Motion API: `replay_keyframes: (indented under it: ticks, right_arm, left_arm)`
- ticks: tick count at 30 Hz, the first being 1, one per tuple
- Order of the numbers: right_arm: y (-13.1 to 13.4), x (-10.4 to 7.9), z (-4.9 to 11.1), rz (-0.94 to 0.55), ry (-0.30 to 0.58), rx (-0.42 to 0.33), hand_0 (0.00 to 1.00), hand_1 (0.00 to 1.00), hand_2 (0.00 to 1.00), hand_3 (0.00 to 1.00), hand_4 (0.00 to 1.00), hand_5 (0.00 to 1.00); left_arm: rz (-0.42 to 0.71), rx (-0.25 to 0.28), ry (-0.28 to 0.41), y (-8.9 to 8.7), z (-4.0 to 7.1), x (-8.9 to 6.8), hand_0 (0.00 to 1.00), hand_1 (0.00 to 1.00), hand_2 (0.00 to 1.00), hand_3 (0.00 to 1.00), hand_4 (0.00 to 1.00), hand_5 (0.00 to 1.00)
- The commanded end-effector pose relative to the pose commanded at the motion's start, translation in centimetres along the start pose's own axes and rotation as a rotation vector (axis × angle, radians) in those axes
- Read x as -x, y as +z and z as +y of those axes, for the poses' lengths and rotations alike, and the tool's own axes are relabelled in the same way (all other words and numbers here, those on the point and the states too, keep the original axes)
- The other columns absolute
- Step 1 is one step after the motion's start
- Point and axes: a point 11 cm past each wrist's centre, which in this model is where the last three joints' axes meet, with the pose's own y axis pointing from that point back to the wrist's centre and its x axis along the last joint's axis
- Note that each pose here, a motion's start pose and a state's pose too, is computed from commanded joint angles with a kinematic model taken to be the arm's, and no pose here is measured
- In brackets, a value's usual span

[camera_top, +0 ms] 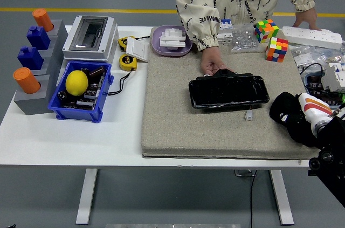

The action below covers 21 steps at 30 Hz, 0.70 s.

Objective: Pick the rag up,wipe the panel,place it on the desk

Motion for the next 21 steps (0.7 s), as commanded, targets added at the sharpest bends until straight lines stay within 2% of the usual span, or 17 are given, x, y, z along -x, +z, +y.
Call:
replay_keyframes:
  ticks: [10,21]
  right_arm:
    - [-0.28,-0.23,0.0,-0.03,0.016,-0.024,0.412,0.489,0.536,0.515,0.699,0.182]
    - [0.29,-0.56,-0.12,-0.04,0.028,0.001,0.412,0.489,0.536,0.515,0.699,0.182]
  left_arm:
    - [0.0,0.001,0.0,0.04,0.0,-0.03,0.652,0.66,0.694,0.581,0.673,0.433]
    - [0.0,-0.001,0.001,-0.04,0.0,-0.07,0.652,0.66,0.695,0.581,0.674,0.435]
